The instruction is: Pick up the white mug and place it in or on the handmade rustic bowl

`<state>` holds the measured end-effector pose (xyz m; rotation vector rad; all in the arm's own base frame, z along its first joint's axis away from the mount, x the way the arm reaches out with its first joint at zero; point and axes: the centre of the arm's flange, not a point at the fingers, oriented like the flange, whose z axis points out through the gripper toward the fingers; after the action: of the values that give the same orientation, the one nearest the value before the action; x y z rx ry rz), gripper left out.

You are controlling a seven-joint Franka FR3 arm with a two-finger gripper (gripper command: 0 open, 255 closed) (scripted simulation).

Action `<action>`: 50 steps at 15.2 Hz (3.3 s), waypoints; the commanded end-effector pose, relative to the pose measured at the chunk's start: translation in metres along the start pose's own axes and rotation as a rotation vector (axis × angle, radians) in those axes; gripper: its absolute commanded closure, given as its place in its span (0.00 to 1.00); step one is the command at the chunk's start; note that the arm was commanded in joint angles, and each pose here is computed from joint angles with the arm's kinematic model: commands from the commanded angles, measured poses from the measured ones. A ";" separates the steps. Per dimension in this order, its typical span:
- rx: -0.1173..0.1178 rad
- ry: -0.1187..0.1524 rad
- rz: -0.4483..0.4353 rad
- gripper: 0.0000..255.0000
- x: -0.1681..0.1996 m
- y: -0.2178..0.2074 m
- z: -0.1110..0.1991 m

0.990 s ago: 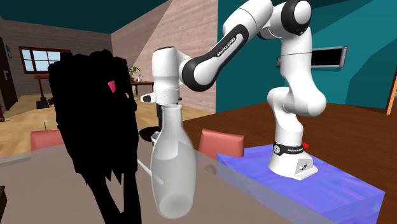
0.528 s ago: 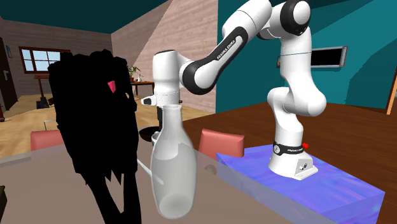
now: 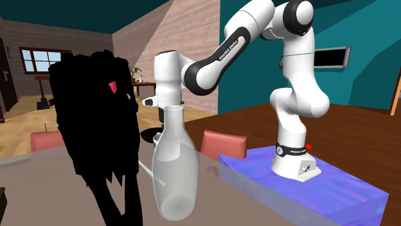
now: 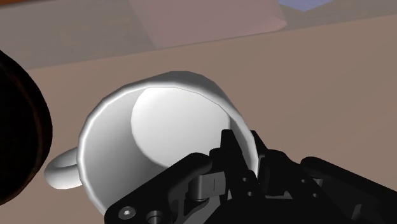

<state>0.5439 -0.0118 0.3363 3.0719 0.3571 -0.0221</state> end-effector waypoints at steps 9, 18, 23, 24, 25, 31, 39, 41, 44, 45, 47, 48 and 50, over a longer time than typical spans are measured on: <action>0.000 0.000 0.000 1.00 -0.001 0.001 -0.026; 0.000 0.000 0.000 1.00 -0.002 0.004 -0.074; 0.000 0.000 0.000 1.00 -0.002 0.005 -0.100; 0.000 0.000 0.000 1.00 -0.002 0.005 -0.105; 0.000 0.000 0.000 1.00 -0.002 0.005 -0.110; 0.000 0.000 0.000 1.00 -0.003 0.059 -0.122; 0.000 0.000 0.000 1.00 -0.003 0.164 -0.123; 0.000 0.000 0.000 1.00 -0.003 0.190 -0.124; 0.000 0.000 0.000 1.00 -0.003 0.189 -0.108; 0.000 0.000 0.000 1.00 -0.003 0.189 -0.103; 0.000 0.000 0.000 1.00 -0.003 0.188 -0.092; 0.000 0.000 0.000 1.00 -0.003 0.188 -0.087; 0.000 0.000 0.000 1.00 -0.003 0.188 -0.076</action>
<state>0.5844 -0.1914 0.4256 3.0722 0.3570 -0.0236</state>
